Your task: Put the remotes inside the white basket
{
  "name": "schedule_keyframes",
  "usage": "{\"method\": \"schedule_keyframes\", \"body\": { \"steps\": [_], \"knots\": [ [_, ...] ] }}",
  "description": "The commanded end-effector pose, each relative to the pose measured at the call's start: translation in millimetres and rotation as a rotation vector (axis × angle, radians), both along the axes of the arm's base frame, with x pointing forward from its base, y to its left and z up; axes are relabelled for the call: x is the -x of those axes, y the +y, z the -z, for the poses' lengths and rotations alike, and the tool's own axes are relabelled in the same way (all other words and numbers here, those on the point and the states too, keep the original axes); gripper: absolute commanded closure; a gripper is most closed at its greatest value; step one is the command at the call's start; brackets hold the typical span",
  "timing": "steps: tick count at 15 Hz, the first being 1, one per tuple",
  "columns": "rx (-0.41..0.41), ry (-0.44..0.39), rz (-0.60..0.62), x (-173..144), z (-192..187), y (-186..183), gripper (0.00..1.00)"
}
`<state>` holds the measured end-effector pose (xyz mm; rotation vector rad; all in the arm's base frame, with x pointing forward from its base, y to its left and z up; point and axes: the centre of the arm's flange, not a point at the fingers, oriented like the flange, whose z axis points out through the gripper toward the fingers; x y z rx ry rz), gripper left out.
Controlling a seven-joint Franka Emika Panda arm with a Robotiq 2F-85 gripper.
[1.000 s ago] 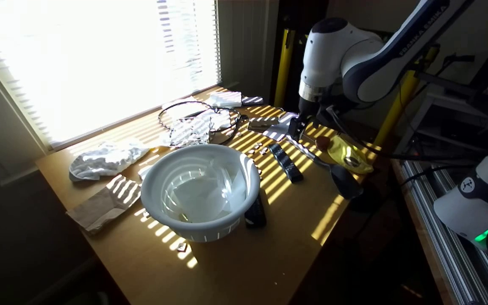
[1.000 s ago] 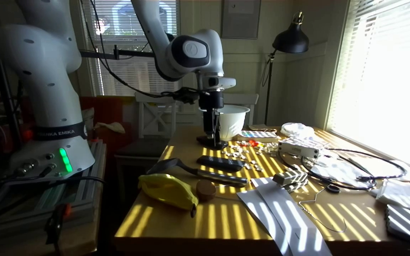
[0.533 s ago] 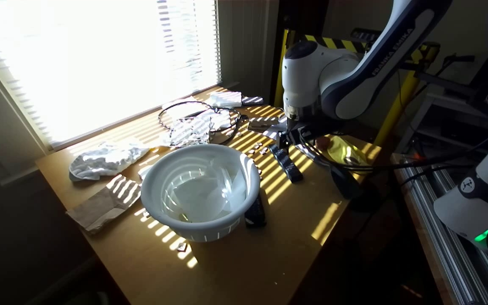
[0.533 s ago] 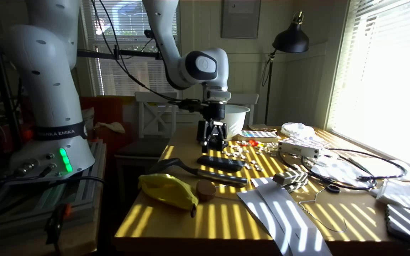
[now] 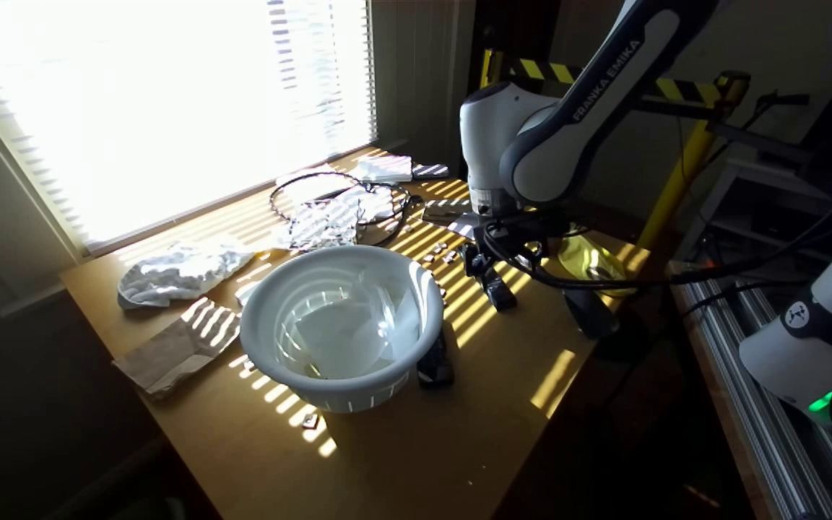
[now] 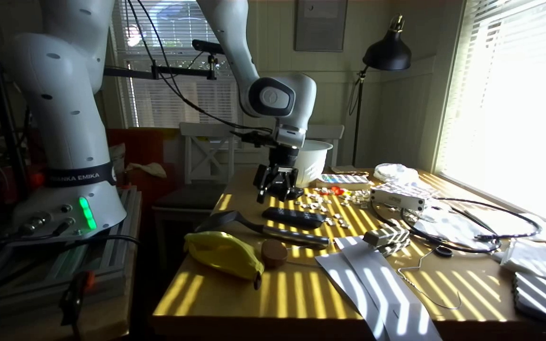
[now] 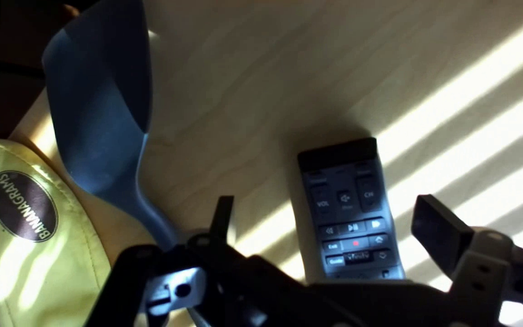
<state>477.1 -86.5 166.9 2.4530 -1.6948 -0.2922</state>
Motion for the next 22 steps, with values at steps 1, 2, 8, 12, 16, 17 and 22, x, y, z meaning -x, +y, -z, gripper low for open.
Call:
{"method": "schedule_keyframes", "body": {
  "steps": [1,2,8,12,16,17,22],
  "knots": [
    [0.003,0.001,0.003,1,0,-2,0.00],
    [0.004,0.004,0.003,1,1,-1,0.00],
    [0.010,-0.182,-0.146,-8,-12,6,0.00],
    [0.008,-0.246,-0.251,-3,-18,3,0.00],
    [0.015,-0.263,-0.350,8,-16,-10,0.00],
    [0.015,-0.264,-0.353,10,-15,-13,0.00],
    [0.020,-0.250,-0.350,18,-5,-24,0.00]
  ]
}}
